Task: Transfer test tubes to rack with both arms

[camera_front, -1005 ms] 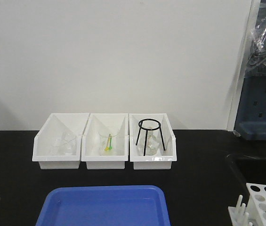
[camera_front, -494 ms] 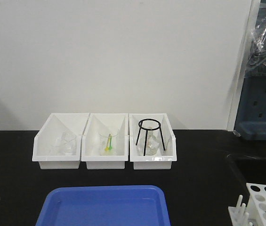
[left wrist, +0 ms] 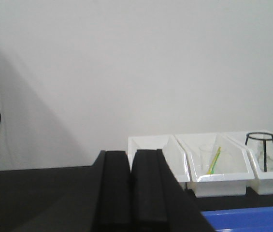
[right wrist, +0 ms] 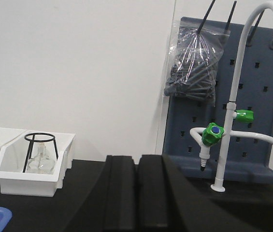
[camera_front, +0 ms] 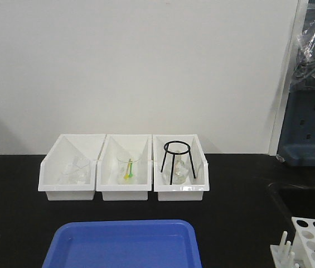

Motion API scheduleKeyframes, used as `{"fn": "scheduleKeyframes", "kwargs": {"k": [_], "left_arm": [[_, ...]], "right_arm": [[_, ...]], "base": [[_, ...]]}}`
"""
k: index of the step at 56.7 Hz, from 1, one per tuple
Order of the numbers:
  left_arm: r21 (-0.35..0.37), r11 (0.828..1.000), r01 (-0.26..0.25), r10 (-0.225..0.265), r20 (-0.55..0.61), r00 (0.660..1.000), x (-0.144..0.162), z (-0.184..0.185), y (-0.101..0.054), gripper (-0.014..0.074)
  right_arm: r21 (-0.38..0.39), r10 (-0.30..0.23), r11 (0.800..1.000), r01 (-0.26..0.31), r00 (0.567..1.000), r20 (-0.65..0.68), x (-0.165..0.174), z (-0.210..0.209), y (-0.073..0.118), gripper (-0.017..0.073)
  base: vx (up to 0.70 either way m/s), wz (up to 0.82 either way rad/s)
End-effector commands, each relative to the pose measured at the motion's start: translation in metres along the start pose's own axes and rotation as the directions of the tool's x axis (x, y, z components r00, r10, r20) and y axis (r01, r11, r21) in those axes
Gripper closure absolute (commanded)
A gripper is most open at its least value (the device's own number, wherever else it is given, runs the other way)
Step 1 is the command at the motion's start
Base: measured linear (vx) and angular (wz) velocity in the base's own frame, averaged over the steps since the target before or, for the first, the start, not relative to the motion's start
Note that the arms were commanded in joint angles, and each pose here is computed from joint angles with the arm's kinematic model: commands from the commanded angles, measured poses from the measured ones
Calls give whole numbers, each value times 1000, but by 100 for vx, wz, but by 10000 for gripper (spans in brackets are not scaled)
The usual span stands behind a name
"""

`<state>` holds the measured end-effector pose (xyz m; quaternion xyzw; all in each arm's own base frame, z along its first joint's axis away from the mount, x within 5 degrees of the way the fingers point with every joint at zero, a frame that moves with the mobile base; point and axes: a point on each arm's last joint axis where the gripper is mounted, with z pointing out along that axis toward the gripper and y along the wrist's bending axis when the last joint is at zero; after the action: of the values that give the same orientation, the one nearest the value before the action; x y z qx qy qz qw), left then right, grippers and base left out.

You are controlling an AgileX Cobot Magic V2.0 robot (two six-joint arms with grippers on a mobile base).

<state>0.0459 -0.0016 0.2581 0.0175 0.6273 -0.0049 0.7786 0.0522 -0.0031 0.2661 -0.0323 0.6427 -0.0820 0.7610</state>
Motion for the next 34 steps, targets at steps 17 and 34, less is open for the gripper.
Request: {"fn": "scheduleKeyframes", "kwargs": {"k": [17,34], "left_arm": [[7,1000,6,-5,-137,991,-15,39,0,256],[28,998,-48,55,-319,946,15,64,-1,235]], "right_arm": [[-22,-4,1000,2,996,-93,-9,37,-1,505],[-44,-6,999,-3,977,-214,7,57,2,223]], "base": [[0,0],[0,0]]}}
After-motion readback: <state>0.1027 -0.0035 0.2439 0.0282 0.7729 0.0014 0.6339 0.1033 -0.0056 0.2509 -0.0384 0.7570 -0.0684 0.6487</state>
